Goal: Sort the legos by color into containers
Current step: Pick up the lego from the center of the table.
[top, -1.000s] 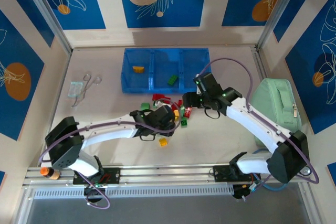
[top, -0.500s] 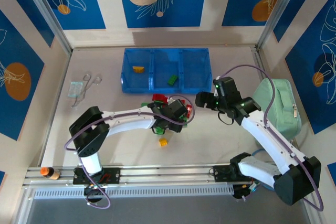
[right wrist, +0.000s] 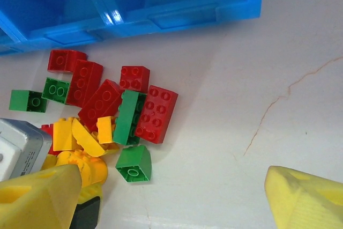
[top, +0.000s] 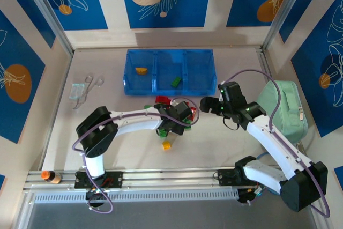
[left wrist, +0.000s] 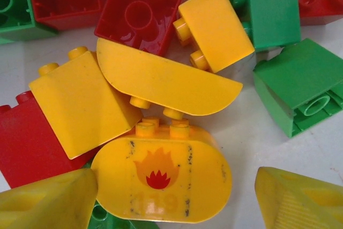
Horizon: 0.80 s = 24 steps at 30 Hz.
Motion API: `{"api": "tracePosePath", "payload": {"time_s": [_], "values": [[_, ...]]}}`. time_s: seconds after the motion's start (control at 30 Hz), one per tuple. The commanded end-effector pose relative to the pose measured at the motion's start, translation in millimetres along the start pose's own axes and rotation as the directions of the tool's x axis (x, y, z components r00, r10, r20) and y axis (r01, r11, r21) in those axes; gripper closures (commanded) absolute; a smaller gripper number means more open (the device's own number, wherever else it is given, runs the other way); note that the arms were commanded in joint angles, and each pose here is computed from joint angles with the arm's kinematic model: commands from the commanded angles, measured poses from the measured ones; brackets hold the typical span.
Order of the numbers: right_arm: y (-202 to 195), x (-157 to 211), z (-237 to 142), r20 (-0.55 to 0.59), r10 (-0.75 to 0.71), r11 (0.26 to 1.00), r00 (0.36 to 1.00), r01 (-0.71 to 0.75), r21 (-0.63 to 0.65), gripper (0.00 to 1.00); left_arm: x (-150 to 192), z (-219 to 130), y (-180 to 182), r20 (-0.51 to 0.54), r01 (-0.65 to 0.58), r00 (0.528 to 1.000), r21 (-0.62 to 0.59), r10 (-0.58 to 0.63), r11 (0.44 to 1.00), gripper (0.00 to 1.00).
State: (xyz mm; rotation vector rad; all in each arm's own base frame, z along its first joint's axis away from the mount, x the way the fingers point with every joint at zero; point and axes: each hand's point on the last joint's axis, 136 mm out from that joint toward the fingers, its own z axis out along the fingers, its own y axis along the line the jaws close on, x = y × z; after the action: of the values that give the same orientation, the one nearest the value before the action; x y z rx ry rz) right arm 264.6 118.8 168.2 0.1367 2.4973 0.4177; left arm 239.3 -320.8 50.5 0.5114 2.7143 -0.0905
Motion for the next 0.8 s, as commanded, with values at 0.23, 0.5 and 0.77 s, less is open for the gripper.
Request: {"api": "tracePosePath", "payload": {"time_s": [0.23, 0.5, 0.77], "values": [[3, 0, 2, 0.009, 0.026, 0.999, 1.0, -0.025, -0.036, 0.11, 8, 16, -6, -0.08, -0.044, 0.996, -0.011, 0.043, 0.999, 0.23], [3, 1, 4, 0.004, 0.03, 0.999, 1.0, -0.03, -0.039, 0.11, 10, 4, -25, -0.064, -0.064, 0.996, 0.041, 0.067, 0.997, 0.24], [-2, 3, 7, 0.0, 0.038, 0.999, 0.999, -0.038, -0.03, 0.1, -1, -21, -13, -0.009, -0.036, 0.999, 0.043, 0.036, 0.998, 0.2]]}}
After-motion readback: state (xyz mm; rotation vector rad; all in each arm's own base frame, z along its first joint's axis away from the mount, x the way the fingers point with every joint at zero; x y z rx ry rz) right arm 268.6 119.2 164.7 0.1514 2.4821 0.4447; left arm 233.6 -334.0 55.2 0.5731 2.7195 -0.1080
